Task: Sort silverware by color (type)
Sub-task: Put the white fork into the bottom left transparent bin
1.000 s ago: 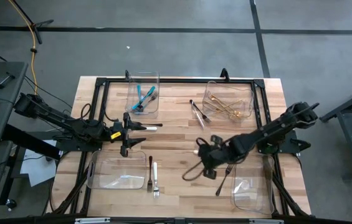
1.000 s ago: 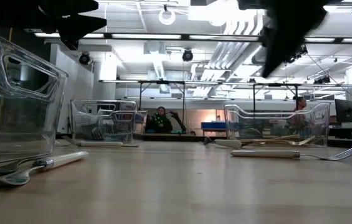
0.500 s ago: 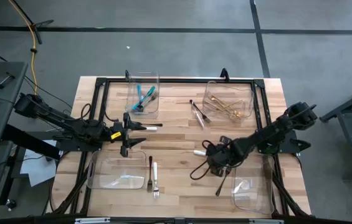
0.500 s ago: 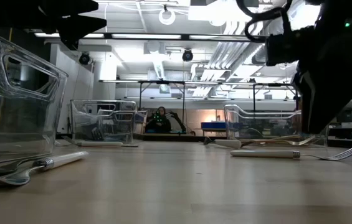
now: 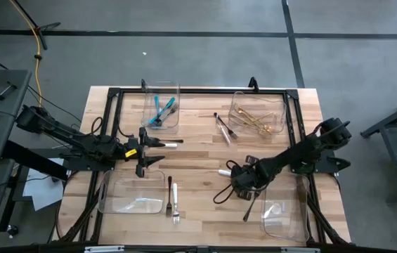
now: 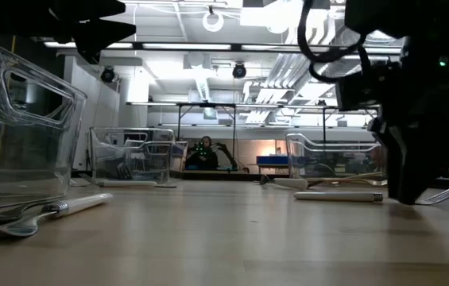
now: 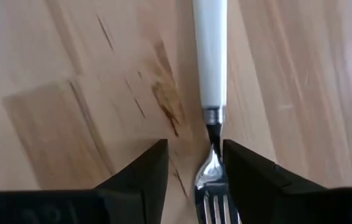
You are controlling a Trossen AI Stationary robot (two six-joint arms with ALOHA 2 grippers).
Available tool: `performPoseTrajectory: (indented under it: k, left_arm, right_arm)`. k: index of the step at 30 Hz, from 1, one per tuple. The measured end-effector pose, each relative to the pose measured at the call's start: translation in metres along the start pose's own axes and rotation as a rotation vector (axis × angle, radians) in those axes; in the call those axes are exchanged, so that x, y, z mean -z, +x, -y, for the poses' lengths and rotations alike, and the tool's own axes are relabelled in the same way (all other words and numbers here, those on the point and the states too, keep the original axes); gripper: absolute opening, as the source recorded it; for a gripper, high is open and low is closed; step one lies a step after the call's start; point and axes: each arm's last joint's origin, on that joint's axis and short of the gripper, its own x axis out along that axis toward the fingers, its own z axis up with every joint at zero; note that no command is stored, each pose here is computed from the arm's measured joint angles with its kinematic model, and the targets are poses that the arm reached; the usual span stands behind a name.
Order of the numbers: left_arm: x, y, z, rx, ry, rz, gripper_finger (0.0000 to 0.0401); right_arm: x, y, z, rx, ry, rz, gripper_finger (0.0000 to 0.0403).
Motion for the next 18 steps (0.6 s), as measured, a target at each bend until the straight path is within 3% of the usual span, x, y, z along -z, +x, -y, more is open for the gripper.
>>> performPoseTrajectory:
  k: [8,15,18]
  left_arm:
    - [0.0,0.0,0.0,0.0,0.0,0.0,0.0211]
    - [0.0,0.0,0.0,0.0,0.0,0.0,0.0211]
    - [0.0,0.0,0.0,0.0,0.0,0.0,0.0211]
  right_arm:
    - [0.0002,0.0073,-0.0017,0.014,0.021,-0.019,0.0116]
    - [0.0011,0.0077,-0.0018,0.008,0.058,-0.032,0.0012]
    - [0.0012,0.0079,-0.0016,0.013,0.067,-0.032,0.002]
